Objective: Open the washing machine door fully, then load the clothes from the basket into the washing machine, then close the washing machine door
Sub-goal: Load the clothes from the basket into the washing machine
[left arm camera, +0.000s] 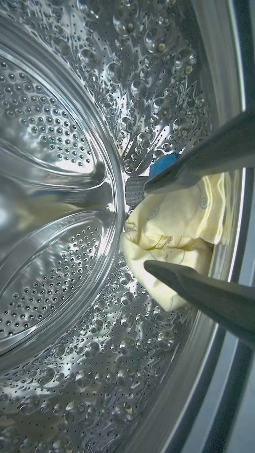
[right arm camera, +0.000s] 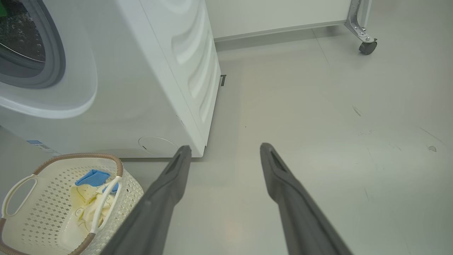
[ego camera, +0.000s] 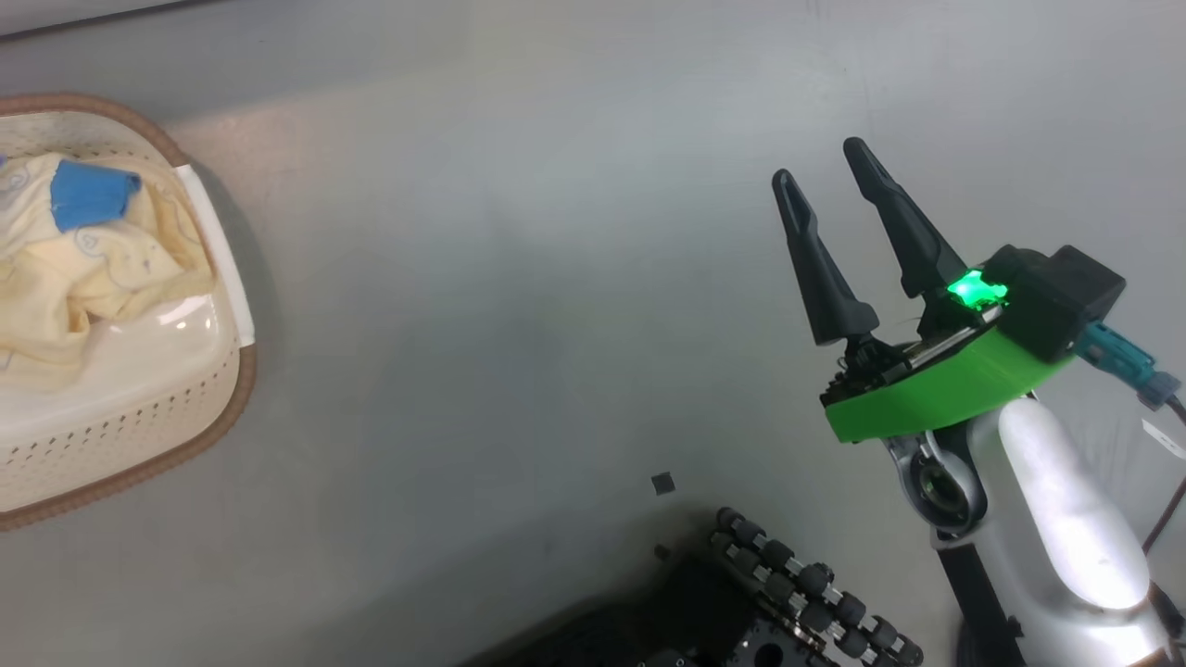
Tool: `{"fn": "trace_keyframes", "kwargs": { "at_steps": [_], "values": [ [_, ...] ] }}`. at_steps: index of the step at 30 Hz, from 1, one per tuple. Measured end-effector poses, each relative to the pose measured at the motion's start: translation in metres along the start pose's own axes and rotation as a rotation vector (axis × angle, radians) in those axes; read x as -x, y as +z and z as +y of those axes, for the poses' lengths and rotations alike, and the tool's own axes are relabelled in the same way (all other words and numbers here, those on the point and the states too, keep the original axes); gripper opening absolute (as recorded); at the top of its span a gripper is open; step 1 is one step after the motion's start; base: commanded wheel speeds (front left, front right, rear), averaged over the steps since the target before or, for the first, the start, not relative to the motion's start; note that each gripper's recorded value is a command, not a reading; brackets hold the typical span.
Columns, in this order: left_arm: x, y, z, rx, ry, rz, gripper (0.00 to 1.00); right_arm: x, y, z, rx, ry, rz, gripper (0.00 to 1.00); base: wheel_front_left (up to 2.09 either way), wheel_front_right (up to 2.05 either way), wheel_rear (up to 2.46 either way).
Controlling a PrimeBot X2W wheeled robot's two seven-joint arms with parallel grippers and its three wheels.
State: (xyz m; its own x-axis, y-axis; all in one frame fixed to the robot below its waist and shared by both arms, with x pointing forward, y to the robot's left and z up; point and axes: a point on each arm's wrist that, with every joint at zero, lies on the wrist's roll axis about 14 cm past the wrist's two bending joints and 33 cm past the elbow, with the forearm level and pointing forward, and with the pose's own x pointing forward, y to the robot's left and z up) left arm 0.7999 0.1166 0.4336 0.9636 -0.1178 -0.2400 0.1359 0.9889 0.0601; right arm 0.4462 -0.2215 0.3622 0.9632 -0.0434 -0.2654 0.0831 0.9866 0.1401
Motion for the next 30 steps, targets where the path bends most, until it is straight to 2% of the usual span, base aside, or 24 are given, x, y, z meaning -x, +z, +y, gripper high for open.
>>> {"fn": "trace_keyframes", "kwargs": {
  "at_steps": [7,15,20,30],
  "values": [
    [0.017,-0.027,-0.005,-0.003,-0.008,0.003,1.0,-0.005,0.006,0.006,0.014,0.02,-0.022,1.0,0.0,0.0,0.0],
    [0.059,-0.033,0.0,0.029,0.018,-0.092,1.0,-0.006,0.027,0.015,0.036,0.047,-0.081,1.0,0.0,0.0,0.0],
    [0.099,-0.031,-0.013,0.052,-0.03,-0.188,1.0,-0.005,0.04,0.019,0.048,0.058,-0.118,1.0,0.0,0.0,0.0],
    [0.2,-0.027,-0.059,0.146,-0.168,-0.282,1.0,0.01,0.057,0.028,0.08,0.075,-0.158,1.0,0.0,0.0,0.0]
  ]
}}
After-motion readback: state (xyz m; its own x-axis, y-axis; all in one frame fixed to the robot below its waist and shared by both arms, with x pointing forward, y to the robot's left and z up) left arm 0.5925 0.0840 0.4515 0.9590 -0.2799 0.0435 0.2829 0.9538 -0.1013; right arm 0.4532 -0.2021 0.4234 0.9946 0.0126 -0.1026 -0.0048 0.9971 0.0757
